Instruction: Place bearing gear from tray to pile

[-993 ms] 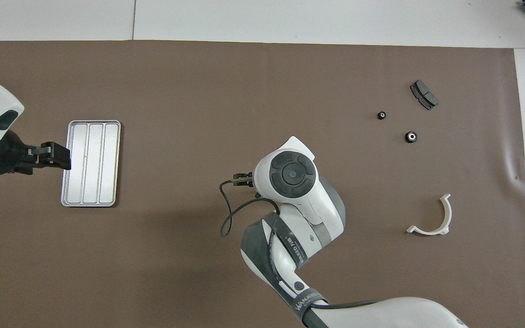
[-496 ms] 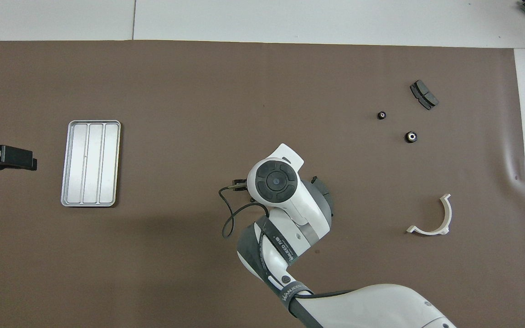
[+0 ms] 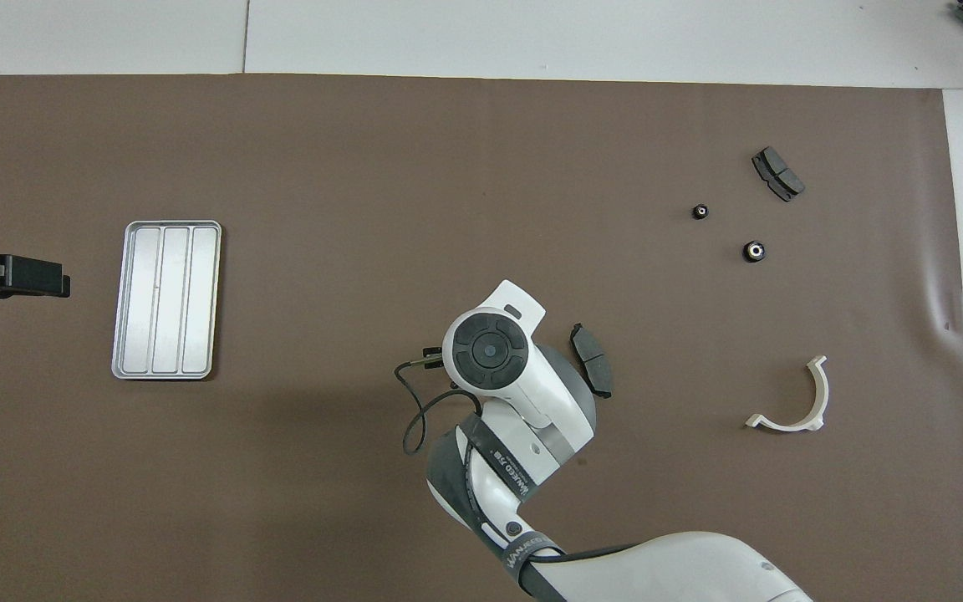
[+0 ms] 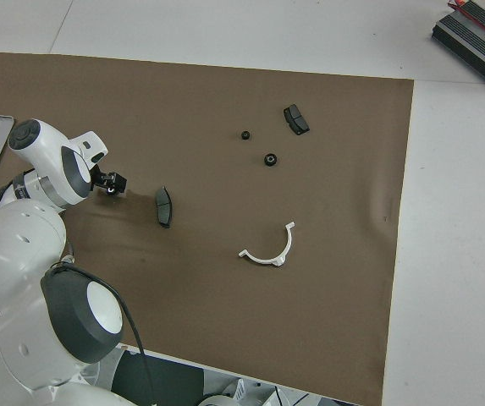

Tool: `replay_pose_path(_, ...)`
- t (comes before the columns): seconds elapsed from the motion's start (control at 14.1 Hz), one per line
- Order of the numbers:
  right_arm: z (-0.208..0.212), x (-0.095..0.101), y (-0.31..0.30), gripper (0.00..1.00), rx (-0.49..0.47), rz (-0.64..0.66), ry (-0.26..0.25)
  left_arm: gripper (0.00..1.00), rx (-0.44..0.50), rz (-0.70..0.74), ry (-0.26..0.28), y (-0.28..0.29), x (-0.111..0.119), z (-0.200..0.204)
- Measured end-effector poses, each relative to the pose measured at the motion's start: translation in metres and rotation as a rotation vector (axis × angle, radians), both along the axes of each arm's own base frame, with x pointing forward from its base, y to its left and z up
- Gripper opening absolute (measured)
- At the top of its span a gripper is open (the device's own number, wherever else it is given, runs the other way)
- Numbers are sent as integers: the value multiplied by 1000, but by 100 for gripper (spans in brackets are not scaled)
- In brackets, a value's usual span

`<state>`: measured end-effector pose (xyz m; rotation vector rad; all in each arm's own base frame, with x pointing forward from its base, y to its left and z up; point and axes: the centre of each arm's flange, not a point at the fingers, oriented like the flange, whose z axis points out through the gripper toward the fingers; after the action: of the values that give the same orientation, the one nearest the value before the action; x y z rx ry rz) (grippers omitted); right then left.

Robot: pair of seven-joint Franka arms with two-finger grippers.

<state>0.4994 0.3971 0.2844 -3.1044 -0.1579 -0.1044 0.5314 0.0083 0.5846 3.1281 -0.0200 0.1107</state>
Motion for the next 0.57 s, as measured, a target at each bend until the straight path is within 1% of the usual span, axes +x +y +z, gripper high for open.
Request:
replay_pose_path(0.21, -1, 0, -1, 83, -9, 6, -3, 100, 2, -12, -12, -7, 1, 1)
replay_pose_path(0.35, -1, 1, -2, 80, -15, 12, -7, 100, 3, -28, -23, -15, 2, 2)
replay_pose_path(0.43, -1, 1, -2, 68, -16, 13, -9, 100, 4, -36, -37, -20, 4, 4)
replay_pose_path(0.5, 0, 2, -4, 60, -17, 12, -10, 100, 5, -42, -49, -23, 5, 5)
replay_pose_path(0.57, 0, 2, -4, 60, -17, 12, -10, 100, 5, -42, -54, -24, 5, 5)
